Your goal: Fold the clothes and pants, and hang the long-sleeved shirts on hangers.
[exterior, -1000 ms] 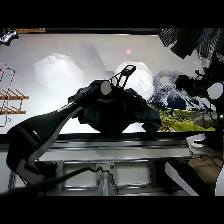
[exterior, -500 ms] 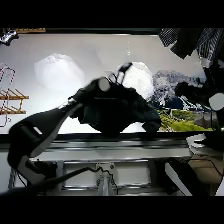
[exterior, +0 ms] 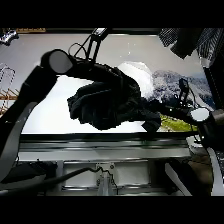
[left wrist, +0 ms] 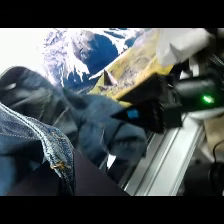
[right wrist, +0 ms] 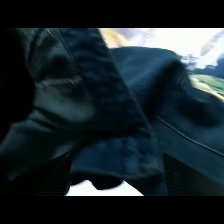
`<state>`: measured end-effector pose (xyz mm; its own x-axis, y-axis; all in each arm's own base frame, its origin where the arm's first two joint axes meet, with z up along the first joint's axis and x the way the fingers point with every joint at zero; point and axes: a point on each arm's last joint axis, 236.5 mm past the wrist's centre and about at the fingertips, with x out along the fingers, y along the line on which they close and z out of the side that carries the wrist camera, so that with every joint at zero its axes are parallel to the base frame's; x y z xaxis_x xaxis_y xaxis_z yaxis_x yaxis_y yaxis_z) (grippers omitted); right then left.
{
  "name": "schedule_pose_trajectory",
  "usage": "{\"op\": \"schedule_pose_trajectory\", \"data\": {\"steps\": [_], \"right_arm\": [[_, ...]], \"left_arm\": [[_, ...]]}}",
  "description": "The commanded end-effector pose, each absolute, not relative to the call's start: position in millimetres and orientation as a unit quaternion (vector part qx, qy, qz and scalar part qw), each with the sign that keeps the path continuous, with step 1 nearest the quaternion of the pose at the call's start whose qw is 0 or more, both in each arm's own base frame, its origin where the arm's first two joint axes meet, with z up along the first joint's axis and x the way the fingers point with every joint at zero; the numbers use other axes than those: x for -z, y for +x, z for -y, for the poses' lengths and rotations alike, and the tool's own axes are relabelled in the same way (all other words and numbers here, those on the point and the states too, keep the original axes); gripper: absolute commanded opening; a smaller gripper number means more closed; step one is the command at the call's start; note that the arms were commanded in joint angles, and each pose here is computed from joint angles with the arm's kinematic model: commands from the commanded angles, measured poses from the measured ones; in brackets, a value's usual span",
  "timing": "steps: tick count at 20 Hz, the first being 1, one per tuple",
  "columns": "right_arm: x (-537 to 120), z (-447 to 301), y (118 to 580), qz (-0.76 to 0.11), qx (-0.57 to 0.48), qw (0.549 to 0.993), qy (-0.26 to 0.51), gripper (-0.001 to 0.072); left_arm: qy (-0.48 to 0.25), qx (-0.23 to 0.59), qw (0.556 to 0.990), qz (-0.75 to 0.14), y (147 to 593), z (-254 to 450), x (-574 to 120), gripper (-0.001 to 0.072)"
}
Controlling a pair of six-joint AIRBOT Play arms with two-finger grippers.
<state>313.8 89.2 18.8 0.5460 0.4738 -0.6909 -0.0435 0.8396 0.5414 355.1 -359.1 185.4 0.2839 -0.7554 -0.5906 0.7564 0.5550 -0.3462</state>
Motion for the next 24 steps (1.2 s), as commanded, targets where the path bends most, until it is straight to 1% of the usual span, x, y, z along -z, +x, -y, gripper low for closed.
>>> {"op": "schedule_pose_trajectory", "data": {"steps": [1, 3, 5, 7, 9, 11, 14, 17, 18, 19, 20, 22, 23, 24], "right_arm": [[-7.2, -106.1, 329.1, -0.438, -0.183, 0.833, 0.284, 0.0644], [12.5, -115.2, 326.4, -0.467, -0.196, 0.808, 0.301, 0.0647], [29.1, -115.3, 323.6, -0.488, -0.194, 0.797, 0.299, 0.0647], [34.4, -109.6, 327.3, -0.486, -0.185, 0.804, 0.288, 0.0647], [36.9, -104.4, 330.1, -0.483, -0.176, 0.811, 0.279, 0.0646], [41.1, -106.0, 328.0, -0.491, -0.178, 0.805, 0.282, 0.0646], [51.3, -118.1, 318.0, -0.517, -0.184, 0.772, 0.322, 0.0646], [46.1, -123.6, 327.5, -0.494, -0.169, 0.761, 0.384, 0.0643], [40.5, -125.8, 332.4, -0.484, -0.169, 0.759, 0.402, 0.0623], [35.2, -129.7, 336.3, -0.475, -0.173, 0.758, 0.413, 0.0619], [30.8, -134.6, 339.8, -0.466, -0.176, 0.758, 0.421, 0.0589], [25.8, -143.5, 347.7, -0.452, -0.172, 0.761, 0.433, 0.0384], [24.8, -146.7, 351.2, -0.447, -0.170, 0.766, 0.429, 0.0179], [20.3, -150.6, 353.8, -0.443, -0.176, 0.770, 0.424, 0.0057]], "left_arm": [[0.029, 0.467, 0.796, -0.384, 337.0, 339.4, -192.1, 0.0025], [0.029, 0.467, 0.796, -0.385, 333.5, 337.4, -195.7, 0.0025], [0.036, 0.453, 0.804, -0.383, 336.8, 330.3, -197.2, 0.0025], [0.044, 0.434, 0.811, -0.389, 340.7, 322.1, -194.2, 0.0025], [0.046, 0.436, 0.808, -0.394, 338.1, 321.3, -192.4, 0.0025], [0.046, 0.436, 0.808, -0.394, 337.7, 321.3, -192.6, 0.0025], [0.047, 0.432, 0.810, -0.393, 339.0, 319.7, -193.2, 0.0025], [0.050, 0.430, 0.811, -0.393, 340.0, 318.7, -192.5, 0.0025], [0.050, 0.430, 0.811, -0.393, 340.1, 318.7, -192.5, 0.0025], [0.049, 0.430, 0.812, -0.392, 340.3, 318.9, -192.8, 0.0025], [0.049, 0.430, 0.813, -0.390, 341.2, 319.2, -193.5, 0.0025], [0.046, 0.429, 0.817, -0.383, 344.2, 320.2, -196.0, 0.0025], [0.045, 0.428, 0.819, -0.380, 345.5, 320.5, -197.0, 0.0025], [0.045, 0.426, 0.821, -0.379, 347.3, 318.9, -197.6, 0.0025]]}}
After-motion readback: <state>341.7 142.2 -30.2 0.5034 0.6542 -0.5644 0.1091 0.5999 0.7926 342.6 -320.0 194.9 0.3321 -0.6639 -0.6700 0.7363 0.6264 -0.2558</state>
